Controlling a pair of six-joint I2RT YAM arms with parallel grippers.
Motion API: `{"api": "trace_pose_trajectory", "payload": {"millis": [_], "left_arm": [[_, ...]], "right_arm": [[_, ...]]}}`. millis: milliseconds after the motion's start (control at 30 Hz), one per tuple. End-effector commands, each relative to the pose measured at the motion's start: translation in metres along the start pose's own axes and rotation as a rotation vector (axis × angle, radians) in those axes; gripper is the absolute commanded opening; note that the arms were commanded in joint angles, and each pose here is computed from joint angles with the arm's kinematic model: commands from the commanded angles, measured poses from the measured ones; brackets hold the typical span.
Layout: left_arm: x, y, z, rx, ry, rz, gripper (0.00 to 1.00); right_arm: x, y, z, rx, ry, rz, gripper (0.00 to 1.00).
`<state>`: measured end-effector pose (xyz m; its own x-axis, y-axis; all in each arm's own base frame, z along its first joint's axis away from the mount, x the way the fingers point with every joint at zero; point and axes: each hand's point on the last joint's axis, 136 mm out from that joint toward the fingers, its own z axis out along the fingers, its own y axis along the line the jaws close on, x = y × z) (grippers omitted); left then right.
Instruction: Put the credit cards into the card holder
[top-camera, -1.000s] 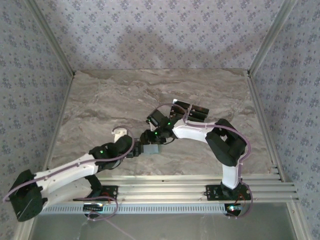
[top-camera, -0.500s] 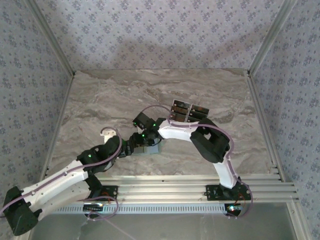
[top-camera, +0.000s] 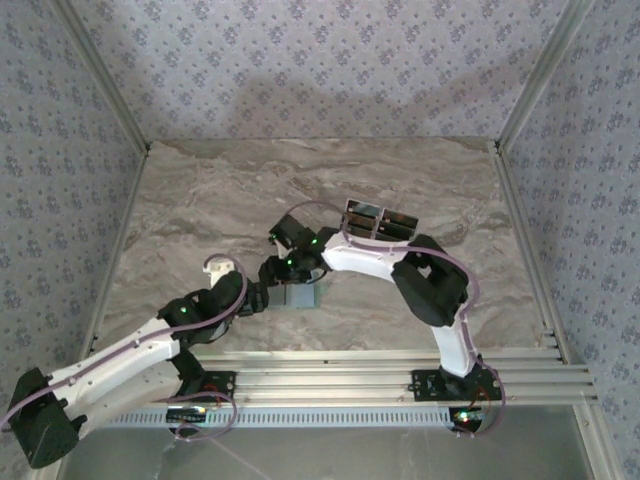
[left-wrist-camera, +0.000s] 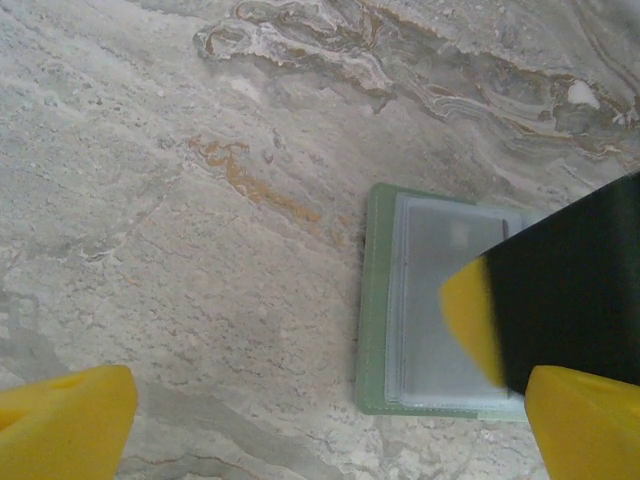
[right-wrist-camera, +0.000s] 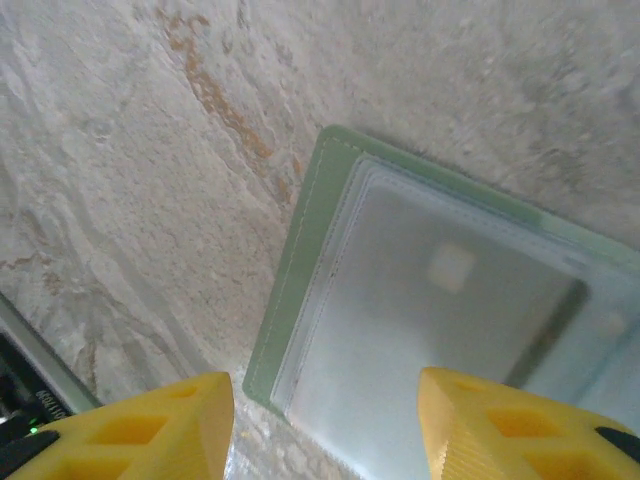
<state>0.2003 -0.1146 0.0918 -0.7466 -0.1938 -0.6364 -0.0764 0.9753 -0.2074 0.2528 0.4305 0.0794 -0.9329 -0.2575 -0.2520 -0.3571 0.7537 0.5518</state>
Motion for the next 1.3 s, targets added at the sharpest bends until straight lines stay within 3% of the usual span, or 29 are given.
{"api": "trace_pose_trajectory", "payload": {"millis": [0, 133, 367, 633, 767, 900, 1267], "left_arm": [[-0.007, -0.010, -0.002, 0.015, 0.011, -0.001, 1.00], [-0.008, -0.017, 0.003, 0.008, 0.047, 0.014, 1.00], [-0.011, -0.023, 0.013, -0.025, 0.129, 0.034, 1.00], [-0.019, -0.020, 0.018, -0.044, 0.154, 0.023, 1.00], [-0.018, -0.020, 0.020, -0.044, 0.168, 0.019, 1.00], [-0.015, -0.019, 0.022, -0.049, 0.184, 0.015, 1.00], [-0.012, -0.015, 0.026, -0.067, 0.200, 0.014, 1.00]], "right_arm": [[-0.024, 0.012, -0.068, -0.035, -0.098, -0.073, 0.54], [-0.031, -0.035, -0.112, 0.081, -0.139, -0.079, 0.54], [-0.020, -0.152, -0.185, 0.548, -0.107, -0.159, 0.52], [0.006, -0.216, -0.209, 0.873, 0.052, -0.242, 0.49], [0.001, -0.218, -0.200, 0.860, 0.028, -0.246, 0.48], [-0.015, -0.201, -0.186, 0.758, -0.012, -0.297, 0.48], [-0.058, -0.188, -0.156, 0.695, 0.024, -0.383, 0.47]]}}
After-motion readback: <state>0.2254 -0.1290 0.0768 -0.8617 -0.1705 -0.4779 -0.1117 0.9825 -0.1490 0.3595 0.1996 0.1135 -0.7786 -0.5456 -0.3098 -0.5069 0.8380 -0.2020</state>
